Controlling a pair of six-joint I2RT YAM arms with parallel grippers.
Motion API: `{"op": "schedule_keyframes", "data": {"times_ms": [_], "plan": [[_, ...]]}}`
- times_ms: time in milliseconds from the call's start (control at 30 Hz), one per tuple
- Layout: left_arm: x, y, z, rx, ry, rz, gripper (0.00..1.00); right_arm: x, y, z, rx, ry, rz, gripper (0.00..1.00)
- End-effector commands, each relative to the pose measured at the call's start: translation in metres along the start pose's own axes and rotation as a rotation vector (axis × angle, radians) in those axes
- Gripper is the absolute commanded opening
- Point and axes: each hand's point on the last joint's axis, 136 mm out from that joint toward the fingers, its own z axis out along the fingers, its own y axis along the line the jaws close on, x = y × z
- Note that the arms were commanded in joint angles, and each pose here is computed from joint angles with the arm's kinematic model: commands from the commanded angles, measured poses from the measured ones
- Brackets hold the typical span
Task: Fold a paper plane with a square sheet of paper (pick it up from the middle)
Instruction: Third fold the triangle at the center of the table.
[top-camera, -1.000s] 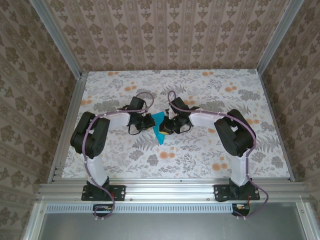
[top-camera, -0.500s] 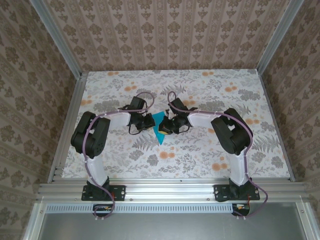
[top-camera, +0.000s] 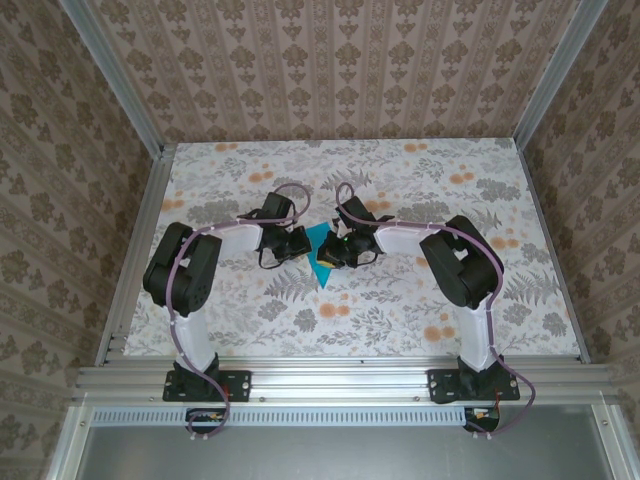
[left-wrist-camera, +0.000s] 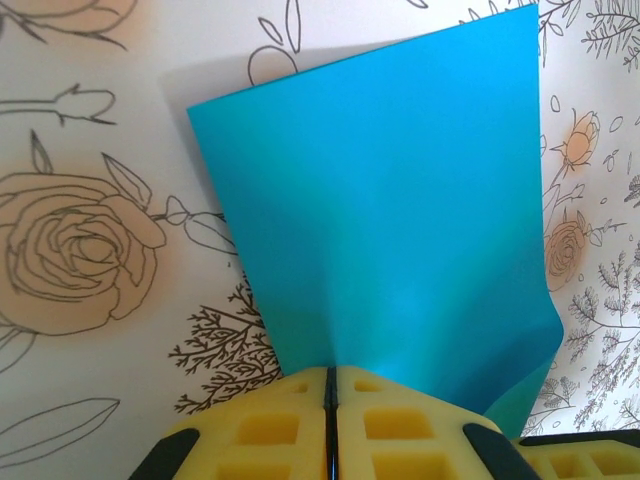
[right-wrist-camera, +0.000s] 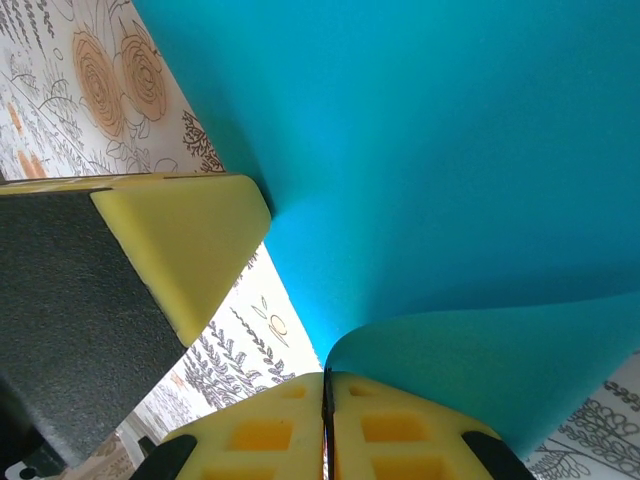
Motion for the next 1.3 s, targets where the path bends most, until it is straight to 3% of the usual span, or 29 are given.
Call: {"op": "schedule_keyframes", "data": {"times_ms": [0,533,1267], "plan": [[0.020,0.024,0.014,-0.090,0.076,-0.008,0.10,-0.010,0.005,0.004,0.003,-0.034,0.012,0.11],[0.020,0.024,0.014,-0.095,0.076,-0.004,0.10,0.001,-0.011,0.008,0.052,0.020,-0.018,0.13],[0.021,0.024,0.016,-0.095,0.080,-0.005,0.10,-0.003,-0.011,0.014,0.025,0.006,0.008,0.13]]}}
